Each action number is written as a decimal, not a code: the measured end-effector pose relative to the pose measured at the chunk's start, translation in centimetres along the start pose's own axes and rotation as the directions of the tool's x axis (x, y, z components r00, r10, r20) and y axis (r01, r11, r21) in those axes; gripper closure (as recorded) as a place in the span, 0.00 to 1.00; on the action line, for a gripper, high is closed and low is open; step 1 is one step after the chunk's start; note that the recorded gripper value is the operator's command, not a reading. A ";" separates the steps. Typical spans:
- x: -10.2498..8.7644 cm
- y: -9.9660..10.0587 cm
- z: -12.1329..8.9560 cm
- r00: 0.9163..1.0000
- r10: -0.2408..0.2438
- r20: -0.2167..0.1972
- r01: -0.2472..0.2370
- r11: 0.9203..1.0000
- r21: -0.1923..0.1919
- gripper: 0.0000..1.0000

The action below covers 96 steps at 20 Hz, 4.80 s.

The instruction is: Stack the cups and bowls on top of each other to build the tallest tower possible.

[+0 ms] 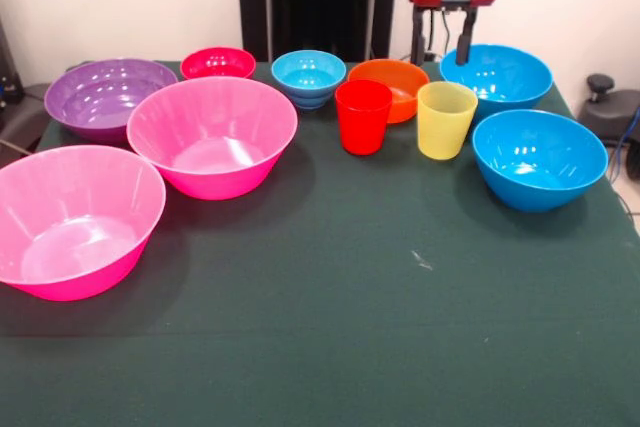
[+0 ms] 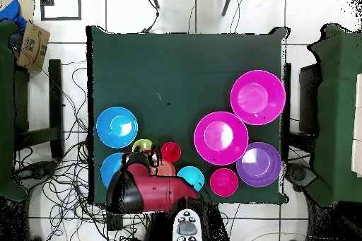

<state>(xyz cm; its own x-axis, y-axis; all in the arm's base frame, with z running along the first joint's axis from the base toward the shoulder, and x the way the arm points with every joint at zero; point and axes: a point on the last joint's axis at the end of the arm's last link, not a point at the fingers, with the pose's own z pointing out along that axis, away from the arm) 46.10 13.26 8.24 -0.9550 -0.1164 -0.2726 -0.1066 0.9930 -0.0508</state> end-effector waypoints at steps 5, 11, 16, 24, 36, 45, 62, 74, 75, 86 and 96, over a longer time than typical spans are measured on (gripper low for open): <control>0.7 -0.6 0.6 1.000 0.012 -0.024 -0.012 1.000 0.003 0.00; 0.7 -1.4 0.1 0.996 0.022 -0.088 -0.021 1.000 0.014 0.00; 0.1 -2.0 -0.7 0.987 0.029 -0.160 -0.027 1.000 0.016 0.00; -1.8 -3.2 -1.5 0.986 0.048 -0.163 -0.045 0.999 0.023 0.00; -2.6 -5.2 -1.5 0.984 0.091 -0.152 -0.088 0.996 0.025 0.00; -3.8 -5.8 -5.6 0.982 0.111 -0.151 -0.110 0.994 0.018 0.00; -2.7 -8.2 -11.4 0.952 0.227 -0.204 -0.229 0.973 0.015 0.00; 0.7 -7.8 -6.0 0.985 0.108 -0.135 -0.105 0.994 0.026 0.00; 0.9 -7.7 -5.6 0.986 0.103 -0.135 -0.100 0.995 0.025 0.00; 5.0 -5.6 -1.8 0.975 0.050 -0.218 -0.051 0.999 0.002 0.00; 7.9 -4.8 0.4 0.953 0.044 -0.299 -0.053 0.998 -0.022 0.00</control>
<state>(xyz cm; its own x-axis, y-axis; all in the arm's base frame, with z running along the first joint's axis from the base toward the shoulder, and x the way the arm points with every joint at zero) 39.21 7.56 6.00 -0.9978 -0.0616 0.0255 -0.0620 0.9980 -0.0156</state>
